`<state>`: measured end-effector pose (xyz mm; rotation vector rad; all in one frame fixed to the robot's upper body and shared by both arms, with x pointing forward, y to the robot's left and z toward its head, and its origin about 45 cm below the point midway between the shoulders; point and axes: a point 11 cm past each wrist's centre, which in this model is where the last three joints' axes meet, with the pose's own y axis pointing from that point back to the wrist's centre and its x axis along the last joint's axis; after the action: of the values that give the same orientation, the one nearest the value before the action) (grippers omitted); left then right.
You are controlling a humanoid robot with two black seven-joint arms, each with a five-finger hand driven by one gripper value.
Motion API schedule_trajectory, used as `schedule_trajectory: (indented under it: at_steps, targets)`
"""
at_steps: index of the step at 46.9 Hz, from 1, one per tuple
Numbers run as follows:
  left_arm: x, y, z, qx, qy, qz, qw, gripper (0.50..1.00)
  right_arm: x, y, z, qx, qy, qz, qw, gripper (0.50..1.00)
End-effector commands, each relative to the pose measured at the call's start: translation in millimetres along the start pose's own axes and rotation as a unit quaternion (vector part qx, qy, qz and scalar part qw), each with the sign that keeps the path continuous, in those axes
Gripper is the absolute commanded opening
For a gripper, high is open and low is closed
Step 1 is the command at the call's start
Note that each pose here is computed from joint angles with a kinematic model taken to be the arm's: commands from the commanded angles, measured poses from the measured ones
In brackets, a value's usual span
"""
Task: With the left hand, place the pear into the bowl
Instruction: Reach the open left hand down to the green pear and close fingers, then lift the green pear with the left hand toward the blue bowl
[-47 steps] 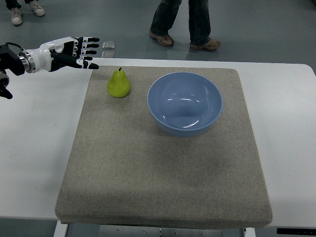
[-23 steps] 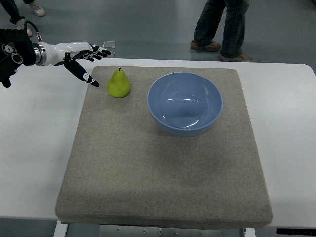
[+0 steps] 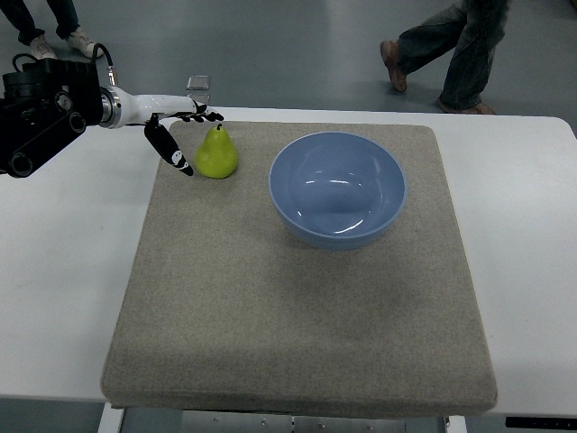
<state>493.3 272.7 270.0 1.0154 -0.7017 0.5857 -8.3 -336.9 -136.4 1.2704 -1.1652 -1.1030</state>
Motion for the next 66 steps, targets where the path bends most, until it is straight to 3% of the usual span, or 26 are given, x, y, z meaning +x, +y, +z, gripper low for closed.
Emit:
schedule_trajectory:
  at_steps: [1, 21, 34, 44, 53, 56, 58, 60, 66]
  targets:
    - [0, -5, 6, -0.004, -0.011, 0.012, 1.0, 1.0, 0, 0, 0, 0.0, 0.0, 0.0, 1.0, 0.926]
    - [-24, -21, 8, 0.008, -0.027, -0.018, 0.999, 1.0, 0, 0, 0, 0.0, 0.0, 0.0, 1.0, 0.926]
    - [-21, -21, 8, 0.007, -0.032, -0.002, 0.999, 1.0, 0, 0, 0, 0.0, 0.0, 0.0, 1.0, 0.926]
    - [-21, -21, 8, 0.008, -0.034, -0.002, 0.999, 0.791, 0, 0, 0, 0.0, 0.0, 0.0, 1.0, 0.926]
    - [-21, -22, 8, 0.007, -0.033, 0.0, 0.999, 0.692, 0, 0, 0, 0.0, 0.0, 0.0, 1.0, 0.926]
    - [-20, -21, 9, 0.006, -0.034, 0.003, 0.999, 0.607, 0, 0, 0, 0.0, 0.0, 0.0, 1.0, 0.926]
    - [-19, -21, 9, 0.006, -0.034, 0.004, 0.999, 0.581, 0, 0, 0, 0.0, 0.0, 0.0, 1.0, 0.926]
    - [-18, -21, 9, 0.006, -0.035, 0.005, 0.999, 0.514, 0, 0, 0, 0.0, 0.0, 0.0, 1.0, 0.926]
    - [-14, -17, 7, 0.007, -0.032, 0.01, 0.999, 0.5, 0, 0, 0, 0.0, 0.0, 0.0, 1.0, 0.926]
